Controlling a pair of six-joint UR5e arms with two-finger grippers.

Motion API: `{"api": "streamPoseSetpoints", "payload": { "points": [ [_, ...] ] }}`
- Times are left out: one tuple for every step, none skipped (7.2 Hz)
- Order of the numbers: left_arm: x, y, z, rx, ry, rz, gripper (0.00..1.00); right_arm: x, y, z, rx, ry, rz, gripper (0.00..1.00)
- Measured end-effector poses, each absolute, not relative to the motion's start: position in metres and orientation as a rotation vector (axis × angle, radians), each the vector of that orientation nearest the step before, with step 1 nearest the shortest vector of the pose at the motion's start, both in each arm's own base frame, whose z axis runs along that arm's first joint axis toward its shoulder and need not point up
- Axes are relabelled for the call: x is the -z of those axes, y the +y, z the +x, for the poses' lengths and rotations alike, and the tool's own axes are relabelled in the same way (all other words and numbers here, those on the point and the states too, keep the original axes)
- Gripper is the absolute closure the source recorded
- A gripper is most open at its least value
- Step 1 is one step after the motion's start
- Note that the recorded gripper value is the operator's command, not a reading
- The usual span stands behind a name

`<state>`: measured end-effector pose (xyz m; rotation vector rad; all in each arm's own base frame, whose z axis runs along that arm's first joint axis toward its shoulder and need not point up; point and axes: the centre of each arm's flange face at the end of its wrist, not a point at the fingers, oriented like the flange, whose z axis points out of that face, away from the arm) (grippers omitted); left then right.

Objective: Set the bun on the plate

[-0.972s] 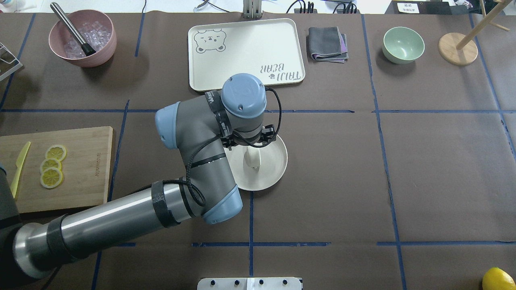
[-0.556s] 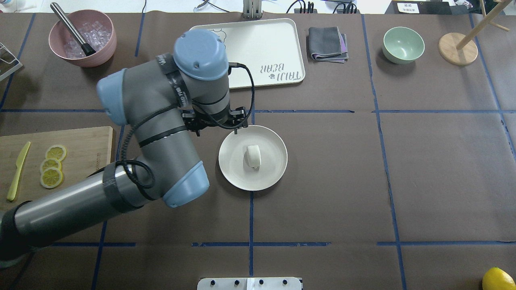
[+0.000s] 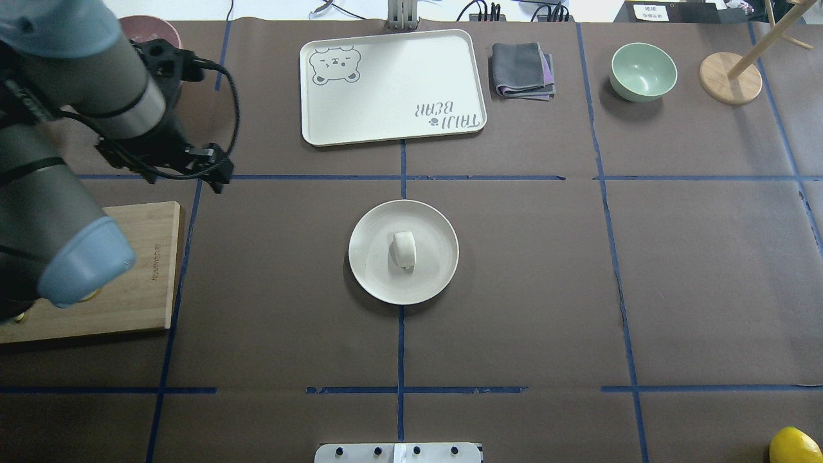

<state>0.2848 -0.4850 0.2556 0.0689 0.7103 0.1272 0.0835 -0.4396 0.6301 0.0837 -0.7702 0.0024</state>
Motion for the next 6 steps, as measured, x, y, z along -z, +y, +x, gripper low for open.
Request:
{"api": "streamPoseSetpoints", "payload": {
  "points": [
    [-0.292,-0.493,0.236,-0.170,0.701,0.070,0.00,-0.631,-0.445,0.083,-0.003,-0.773,0.082,0.00],
    [-0.328,-0.500,0.186,-0.195,0.682,0.076,0.00,-0.633,-0.448,0.083,-0.004,-0.775,0.079,0.00],
    [-0.363,-0.506,0.141,-0.212,0.667,0.075,0.00,-0.634,-0.449,0.084,-0.005,-0.776,0.077,0.00],
    [-0.404,-0.513,0.095,-0.227,0.672,0.054,0.00,-0.635,-0.450,0.084,-0.006,-0.777,0.076,0.00],
    [-0.458,-0.520,0.047,-0.241,0.699,0.015,0.00,-0.637,-0.450,0.084,-0.007,-0.778,0.075,0.00],
    [-0.515,-0.525,0.008,-0.252,0.723,-0.017,0.00,-0.638,-0.450,0.084,-0.007,-0.778,0.074,0.00]
  ]
}}
